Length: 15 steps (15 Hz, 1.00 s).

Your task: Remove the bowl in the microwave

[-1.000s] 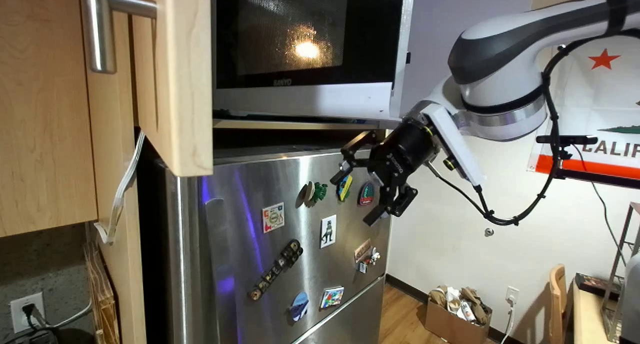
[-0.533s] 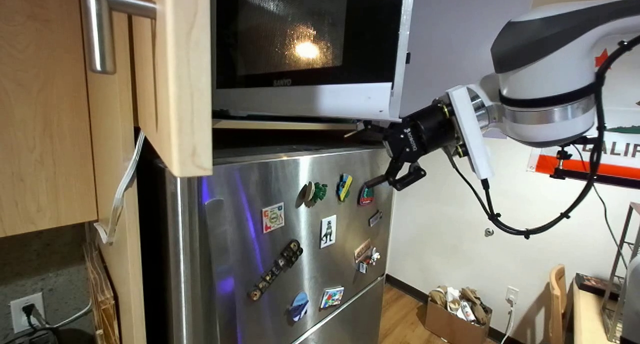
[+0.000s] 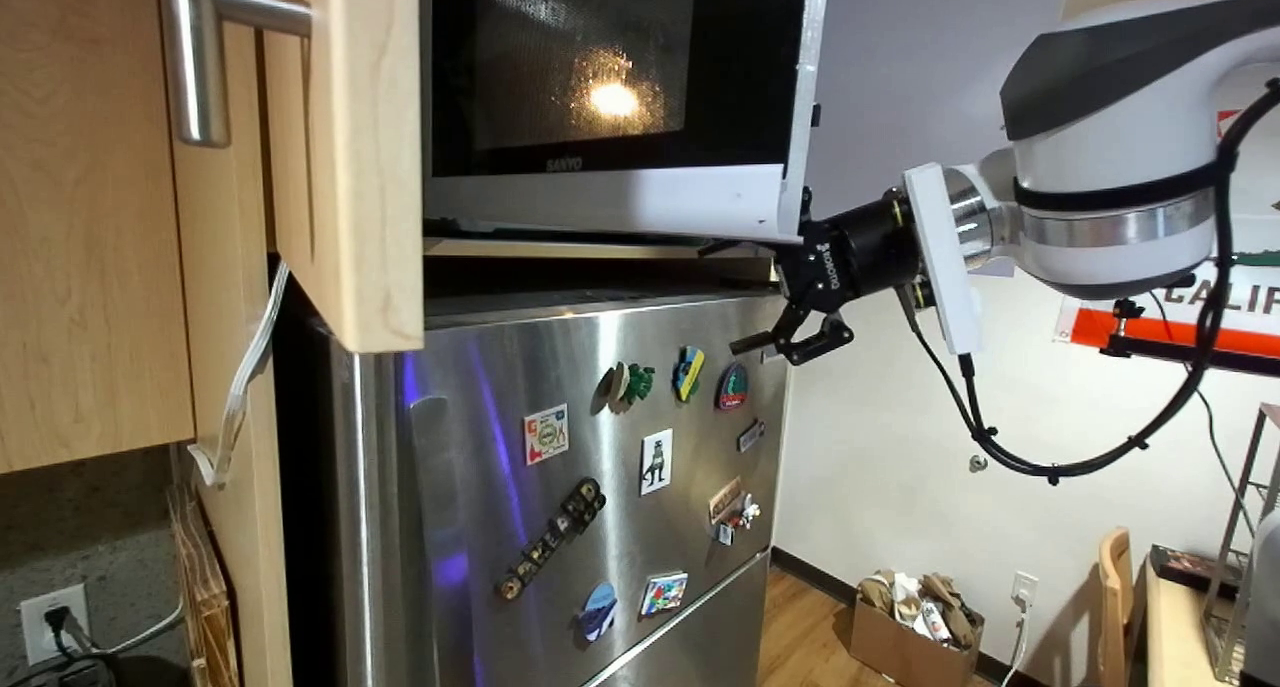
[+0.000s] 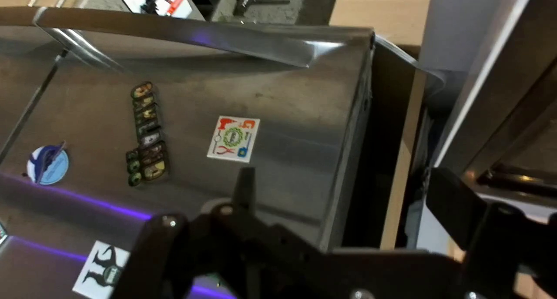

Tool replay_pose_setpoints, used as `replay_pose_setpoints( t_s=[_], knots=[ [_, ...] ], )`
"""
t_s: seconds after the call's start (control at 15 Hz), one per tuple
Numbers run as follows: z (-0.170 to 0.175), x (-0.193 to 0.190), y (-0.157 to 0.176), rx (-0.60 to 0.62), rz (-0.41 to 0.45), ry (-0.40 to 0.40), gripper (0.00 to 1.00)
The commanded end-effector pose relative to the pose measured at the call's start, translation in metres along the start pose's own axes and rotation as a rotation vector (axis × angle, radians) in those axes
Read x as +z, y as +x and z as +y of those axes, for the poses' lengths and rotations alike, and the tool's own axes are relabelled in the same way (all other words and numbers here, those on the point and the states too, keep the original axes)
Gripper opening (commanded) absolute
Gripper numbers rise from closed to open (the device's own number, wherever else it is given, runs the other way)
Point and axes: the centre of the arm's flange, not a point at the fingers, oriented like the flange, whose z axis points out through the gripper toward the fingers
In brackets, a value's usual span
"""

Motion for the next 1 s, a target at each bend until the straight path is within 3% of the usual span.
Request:
replay_pose_setpoints(
  t_s=[0.0,0.33,0.73,0.8,0.93],
  knots=[
    [-0.014,0.023,0.005,0.100,0.150,0.112,1.00],
    [-0.035,0.016,0.022,0.217,0.371,0.275,1.00],
    [-0.077,-0.004,0.067,0.333,0.584,0.482,1.00],
    [-0.070,-0.036,0.048,0.323,0.516,0.421,1.00],
    [-0.071,-0.037,0.056,0.316,0.543,0.421,1.00]
  ],
)
